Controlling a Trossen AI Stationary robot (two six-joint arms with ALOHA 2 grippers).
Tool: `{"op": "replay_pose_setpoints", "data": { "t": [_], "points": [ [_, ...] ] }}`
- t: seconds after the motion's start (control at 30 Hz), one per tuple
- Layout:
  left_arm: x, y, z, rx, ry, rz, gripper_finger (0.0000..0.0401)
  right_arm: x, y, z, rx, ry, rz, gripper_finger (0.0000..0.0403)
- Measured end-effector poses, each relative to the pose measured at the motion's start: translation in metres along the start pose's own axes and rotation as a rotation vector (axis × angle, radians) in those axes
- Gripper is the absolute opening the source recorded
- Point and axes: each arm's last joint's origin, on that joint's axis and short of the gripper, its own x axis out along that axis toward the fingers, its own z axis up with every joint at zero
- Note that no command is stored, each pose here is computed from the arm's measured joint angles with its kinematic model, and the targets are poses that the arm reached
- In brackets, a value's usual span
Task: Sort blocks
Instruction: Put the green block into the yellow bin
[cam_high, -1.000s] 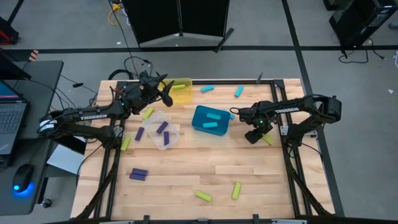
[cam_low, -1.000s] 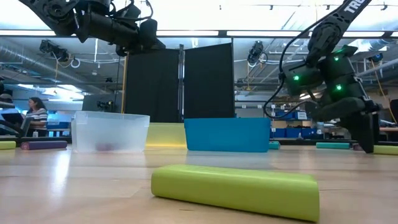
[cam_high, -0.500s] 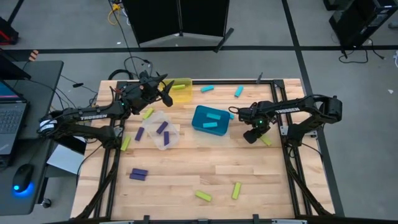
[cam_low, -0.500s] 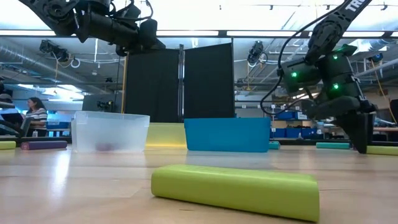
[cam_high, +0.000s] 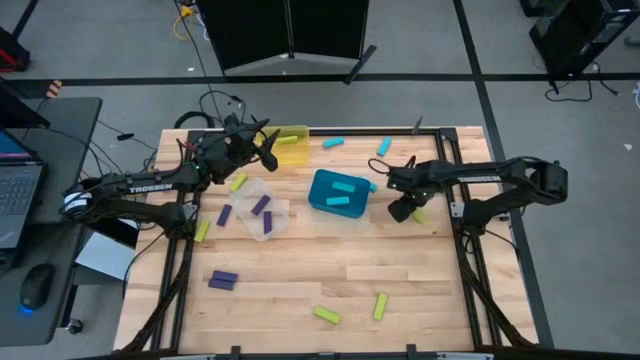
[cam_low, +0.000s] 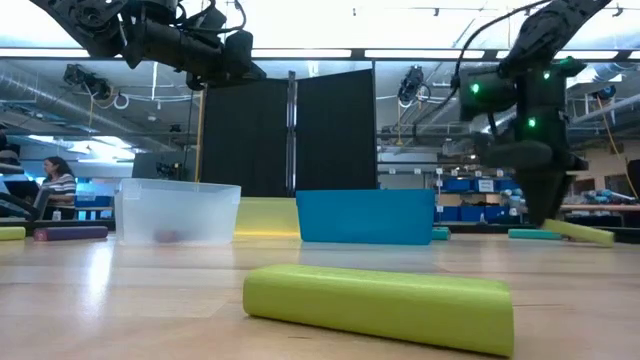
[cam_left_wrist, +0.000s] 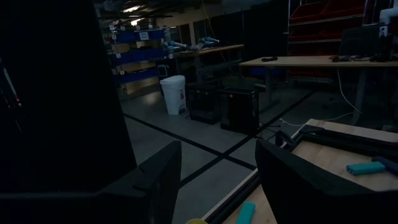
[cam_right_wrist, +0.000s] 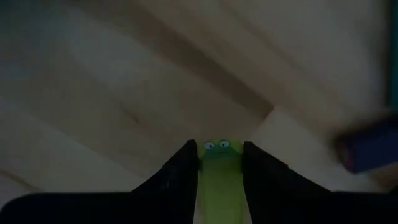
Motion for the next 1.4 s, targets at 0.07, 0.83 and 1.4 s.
{"op": "replay_pose_setpoints", "data": {
  "t": [0.07, 0.83, 1.4],
  "points": [
    [0.0, 0.0, 0.0, 0.0, 0.0, 0.0, 0.0213, -0.007, -0.001, 0.002, 0.01, -0.065, 0.03, 0.0108],
    [0.0, 0.0, 0.0, -0.004, -0.001, 0.0, 0.0214, -0.069, 0.0, 0.045, -0.09, -0.8, 0.353, 0.0108],
    [0.0, 0.0, 0.003, -0.015, -0.028, 0.004, 0.0214, -0.081, 0.046, 0.17, -0.308, -1.032, 0.541, 0.0112]
  ]
}}
